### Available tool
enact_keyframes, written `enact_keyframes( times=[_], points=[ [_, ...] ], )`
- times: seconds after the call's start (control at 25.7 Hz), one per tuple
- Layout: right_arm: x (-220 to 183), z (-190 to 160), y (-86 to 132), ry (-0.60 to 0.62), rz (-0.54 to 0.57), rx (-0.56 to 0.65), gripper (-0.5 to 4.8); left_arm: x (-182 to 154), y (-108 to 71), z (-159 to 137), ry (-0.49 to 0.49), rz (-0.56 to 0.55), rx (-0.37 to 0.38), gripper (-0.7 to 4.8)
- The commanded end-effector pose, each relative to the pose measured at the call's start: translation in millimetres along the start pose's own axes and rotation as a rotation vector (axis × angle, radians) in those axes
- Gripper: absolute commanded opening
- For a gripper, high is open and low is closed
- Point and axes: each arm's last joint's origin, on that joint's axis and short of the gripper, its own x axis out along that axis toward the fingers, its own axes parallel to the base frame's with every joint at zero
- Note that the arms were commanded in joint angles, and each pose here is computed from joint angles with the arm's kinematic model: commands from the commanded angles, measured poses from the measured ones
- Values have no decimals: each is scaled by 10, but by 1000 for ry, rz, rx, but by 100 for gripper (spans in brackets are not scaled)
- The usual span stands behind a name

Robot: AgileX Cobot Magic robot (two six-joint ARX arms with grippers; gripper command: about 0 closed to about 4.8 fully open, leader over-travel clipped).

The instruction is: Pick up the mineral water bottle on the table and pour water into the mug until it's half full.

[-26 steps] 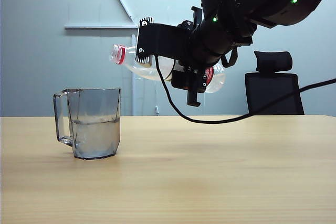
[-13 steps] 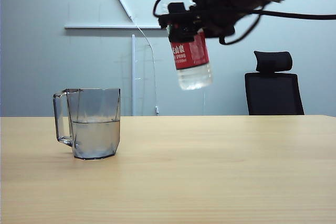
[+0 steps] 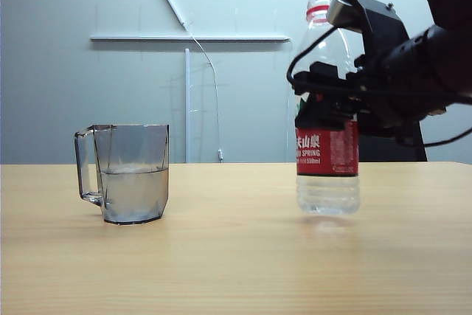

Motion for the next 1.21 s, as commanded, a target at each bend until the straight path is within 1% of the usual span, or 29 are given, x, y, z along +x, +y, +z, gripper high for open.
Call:
enact_keyframes(
  times=[0.04, 0.12, 0.16, 0.27, 0.31, 0.51, 0.54, 0.58, 0.62, 0.86, 1.01, 1.21],
  points=[
    [-47, 27, -9, -81, -16, 16, 256, -2, 4, 13, -8, 1, -4, -2],
    [-63, -12, -22, -68, -36, 3, 257, -2, 4, 13, -8, 1, -4, -2],
    [-73, -35, -27, -60, -36, 1, 278, -2, 4, 13, -8, 1, -4, -2],
    [-80, -51, -30, -55, -37, 1, 369, -2, 4, 12, -7, 1, -4, -2],
    [-82, -55, -31, -53, -37, 0, 389, -2, 4, 13, -8, 1, -4, -2],
    [-110, -94, -38, -42, -37, -1, 392, -2, 4, 13, -8, 1, -4, -2],
    [-121, -105, -40, -40, -37, -1, 400, -2, 4, 13, -8, 1, -4, -2],
    [-140, -115, -40, -39, -36, 2, 423, -2, 4, 13, -8, 1, -4, -2],
    [-179, -134, -49, -38, -36, 2, 459, -2, 4, 13, -8, 1, -4, -2],
    [-391, -180, -91, -65, -32, 8, 463, -2, 4, 13, -8, 1, -4, -2],
    [-628, -262, -118, -93, -15, 22, 463, -2, 3, 13, -8, 0, -4, -2],
    [-757, -307, -128, -87, -1, 35, 463, -2, 3, 13, -8, 0, -4, -2]
  ],
)
